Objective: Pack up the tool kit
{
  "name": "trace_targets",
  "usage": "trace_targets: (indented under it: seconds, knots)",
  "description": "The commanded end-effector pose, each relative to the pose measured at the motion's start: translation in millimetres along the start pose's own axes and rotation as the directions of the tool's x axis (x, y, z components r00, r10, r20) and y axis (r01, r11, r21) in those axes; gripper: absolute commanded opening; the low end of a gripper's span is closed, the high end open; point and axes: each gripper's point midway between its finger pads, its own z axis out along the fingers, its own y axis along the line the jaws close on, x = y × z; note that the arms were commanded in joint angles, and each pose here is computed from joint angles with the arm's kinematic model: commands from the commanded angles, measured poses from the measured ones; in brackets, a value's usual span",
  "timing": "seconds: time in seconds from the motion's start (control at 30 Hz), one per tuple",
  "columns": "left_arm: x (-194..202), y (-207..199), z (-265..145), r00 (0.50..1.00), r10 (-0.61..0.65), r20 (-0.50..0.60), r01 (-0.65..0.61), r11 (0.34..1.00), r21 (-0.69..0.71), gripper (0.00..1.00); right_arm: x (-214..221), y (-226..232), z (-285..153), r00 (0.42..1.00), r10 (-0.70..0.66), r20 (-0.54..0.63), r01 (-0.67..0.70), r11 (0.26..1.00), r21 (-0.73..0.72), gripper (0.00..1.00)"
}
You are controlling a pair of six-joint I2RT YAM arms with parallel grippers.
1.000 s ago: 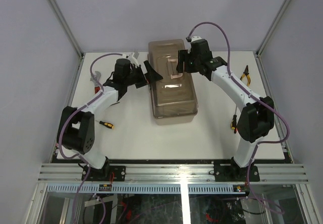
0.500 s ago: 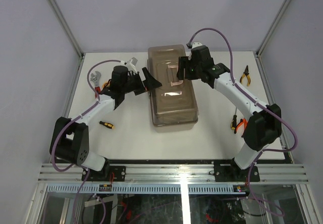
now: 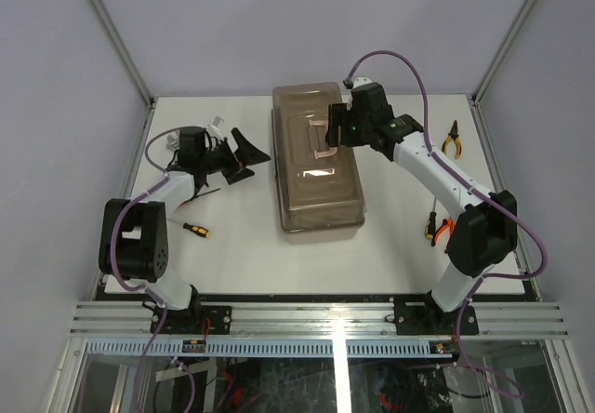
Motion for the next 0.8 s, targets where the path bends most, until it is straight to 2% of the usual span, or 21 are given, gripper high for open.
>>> trace_targets:
  seconds: [0.0,0.17,0.3,0.6,0.77]
  knots:
    - [16.1,3.5,11.0,0.998,-0.015,-0.067,0.020,0.997,0.076,1.00,87.6,-14.7,4.8,0.946,-0.038,-0.321,0.059,0.997,0.058,0.66]
    - [18.0,9.6,26.4,0.991,-0.086,-0.101,0.100,0.985,0.143,0.98,86.3,-13.6,6.4,0.944,-0.034,-0.327,0.056,0.997,0.058,0.66]
    - [12.0,-3.3,31.3,0.987,-0.116,-0.112,0.140,0.961,0.237,0.96,85.7,-14.2,5.1,0.945,-0.029,-0.325,0.053,0.997,0.064,0.66]
    - [18.2,-6.1,44.0,0.976,-0.133,-0.173,0.175,0.951,0.256,0.85,87.3,-15.3,6.9,0.942,-0.021,-0.334,0.048,0.996,0.073,0.66]
    - [26.4,-16.1,45.5,0.968,-0.121,-0.218,0.181,0.942,0.283,0.84,89.2,-14.1,9.1,0.939,-0.018,-0.343,0.044,0.997,0.070,0.66]
